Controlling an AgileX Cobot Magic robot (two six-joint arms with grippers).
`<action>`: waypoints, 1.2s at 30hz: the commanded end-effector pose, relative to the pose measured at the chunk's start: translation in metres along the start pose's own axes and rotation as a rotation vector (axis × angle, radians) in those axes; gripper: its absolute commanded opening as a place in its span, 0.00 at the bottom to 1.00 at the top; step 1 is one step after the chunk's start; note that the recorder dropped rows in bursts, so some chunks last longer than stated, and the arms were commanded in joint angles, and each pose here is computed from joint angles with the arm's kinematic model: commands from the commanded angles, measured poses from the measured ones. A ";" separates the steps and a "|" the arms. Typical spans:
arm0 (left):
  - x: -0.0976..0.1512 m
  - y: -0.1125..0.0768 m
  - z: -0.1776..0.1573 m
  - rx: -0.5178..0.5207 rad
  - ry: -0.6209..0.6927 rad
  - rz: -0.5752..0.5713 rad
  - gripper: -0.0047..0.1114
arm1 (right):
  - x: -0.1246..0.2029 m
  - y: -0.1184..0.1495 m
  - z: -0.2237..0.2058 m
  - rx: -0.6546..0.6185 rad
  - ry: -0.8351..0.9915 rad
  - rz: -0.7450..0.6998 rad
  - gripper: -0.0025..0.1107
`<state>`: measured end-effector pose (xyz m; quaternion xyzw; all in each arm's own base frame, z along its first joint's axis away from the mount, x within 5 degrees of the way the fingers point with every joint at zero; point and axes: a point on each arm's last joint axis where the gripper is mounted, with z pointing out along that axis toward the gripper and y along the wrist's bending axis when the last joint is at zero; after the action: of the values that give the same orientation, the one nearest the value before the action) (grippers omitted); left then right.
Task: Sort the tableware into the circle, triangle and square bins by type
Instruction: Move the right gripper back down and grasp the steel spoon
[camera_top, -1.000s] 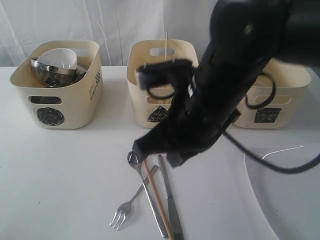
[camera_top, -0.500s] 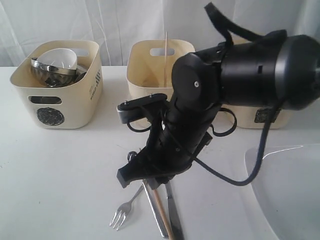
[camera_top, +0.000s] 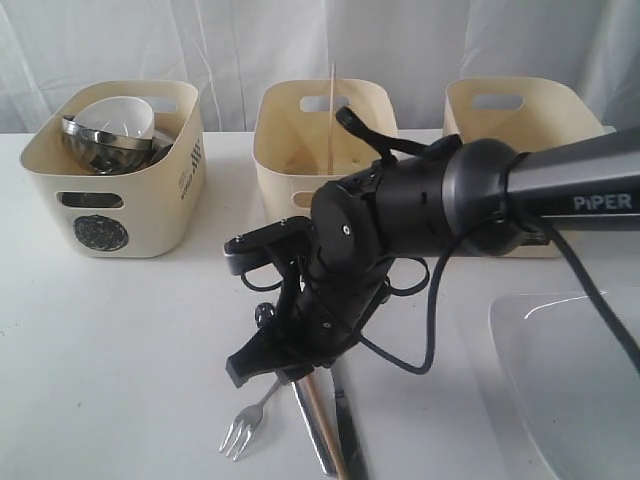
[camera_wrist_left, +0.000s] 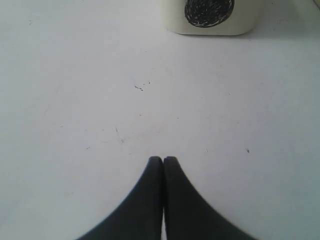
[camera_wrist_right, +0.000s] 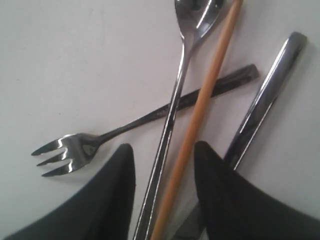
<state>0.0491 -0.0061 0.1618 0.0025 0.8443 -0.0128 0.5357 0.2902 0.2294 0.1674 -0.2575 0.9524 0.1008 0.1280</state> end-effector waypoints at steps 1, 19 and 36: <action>0.003 0.000 0.001 0.004 0.011 -0.002 0.04 | 0.003 -0.003 0.015 0.026 0.032 -0.041 0.36; 0.003 0.000 0.001 0.004 0.011 -0.002 0.04 | 0.008 -0.009 0.022 0.078 0.095 -0.104 0.36; 0.003 0.000 0.001 0.004 0.011 -0.002 0.04 | 0.003 -0.001 0.010 0.006 0.042 -0.016 0.36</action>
<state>0.0491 -0.0061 0.1618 0.0025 0.8443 -0.0128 0.5357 0.2911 0.2266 0.1468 -0.2778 0.9533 0.0690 0.0962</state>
